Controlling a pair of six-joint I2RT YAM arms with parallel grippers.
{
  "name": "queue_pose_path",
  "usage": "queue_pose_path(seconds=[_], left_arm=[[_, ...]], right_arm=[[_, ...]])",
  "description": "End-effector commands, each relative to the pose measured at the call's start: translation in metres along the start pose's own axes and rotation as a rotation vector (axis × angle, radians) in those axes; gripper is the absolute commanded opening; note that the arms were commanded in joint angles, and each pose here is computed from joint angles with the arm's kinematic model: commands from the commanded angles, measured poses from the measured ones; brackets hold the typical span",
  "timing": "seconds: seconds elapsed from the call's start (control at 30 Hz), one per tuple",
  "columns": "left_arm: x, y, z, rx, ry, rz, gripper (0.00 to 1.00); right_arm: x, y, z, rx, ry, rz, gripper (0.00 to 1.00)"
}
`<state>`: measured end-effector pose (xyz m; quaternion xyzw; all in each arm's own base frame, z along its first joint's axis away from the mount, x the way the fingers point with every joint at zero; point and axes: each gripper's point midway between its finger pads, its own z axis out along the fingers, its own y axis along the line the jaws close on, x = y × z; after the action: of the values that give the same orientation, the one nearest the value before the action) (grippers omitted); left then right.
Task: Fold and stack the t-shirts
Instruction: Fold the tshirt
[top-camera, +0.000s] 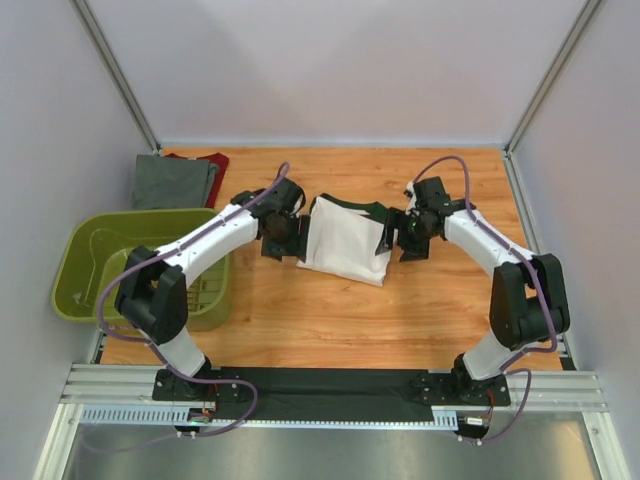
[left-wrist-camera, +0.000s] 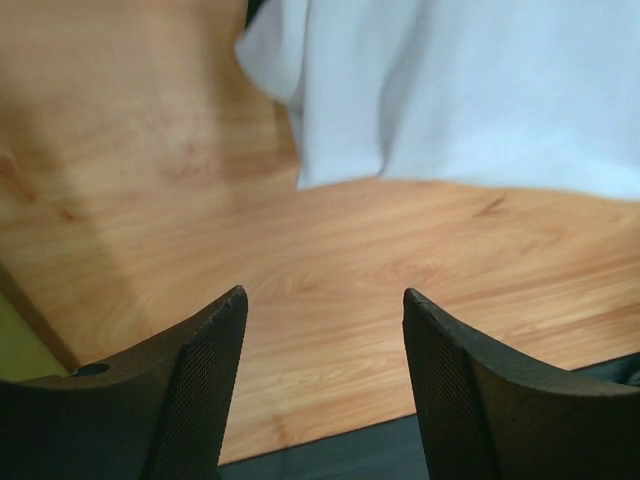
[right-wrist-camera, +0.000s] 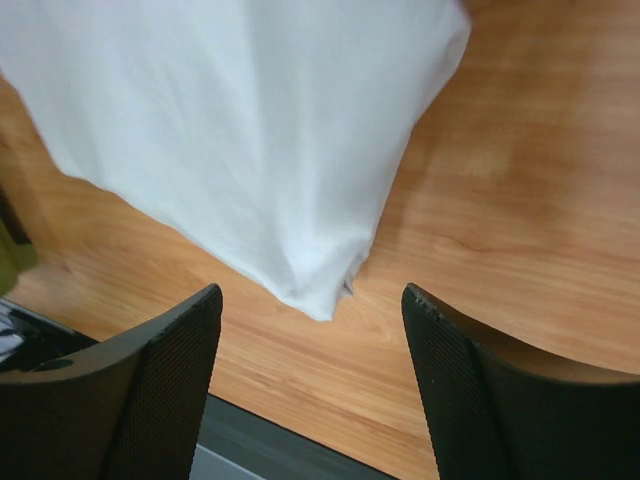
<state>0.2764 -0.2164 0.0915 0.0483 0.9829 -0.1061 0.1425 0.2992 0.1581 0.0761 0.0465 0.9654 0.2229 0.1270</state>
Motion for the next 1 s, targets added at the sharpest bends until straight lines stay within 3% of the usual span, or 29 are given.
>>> queue_pose_path(seconds=[0.0,0.07,0.17,0.4,0.6,0.97], left_arm=[[-0.059,-0.012,-0.056,0.053,-0.206,0.084,0.71],[-0.09,-0.015,-0.06,0.069,-0.263,0.078,0.79],[-0.133,-0.013,-0.051,0.087,-0.301,0.037,0.82],[-0.208,-0.031,-0.033,0.196,-0.405,0.082,0.83],[-0.211,-0.042,0.007,0.273,-0.381,0.086,0.83],[-0.202,-0.043,0.04,0.285,-0.3,0.095,0.82]], right_arm=[[-0.06,0.015,-0.05,-0.006,-0.201,0.025,0.75],[-0.084,0.011,-0.057,-0.015,-0.271,0.111,0.77],[-0.109,0.0,-0.051,0.005,-0.333,0.221,0.81],[-0.127,0.002,-0.025,-0.02,-0.307,0.273,0.65],[-0.131,-0.007,-0.003,0.009,-0.258,0.227,0.62],[-0.121,-0.016,0.023,0.017,-0.16,0.234,0.53]])
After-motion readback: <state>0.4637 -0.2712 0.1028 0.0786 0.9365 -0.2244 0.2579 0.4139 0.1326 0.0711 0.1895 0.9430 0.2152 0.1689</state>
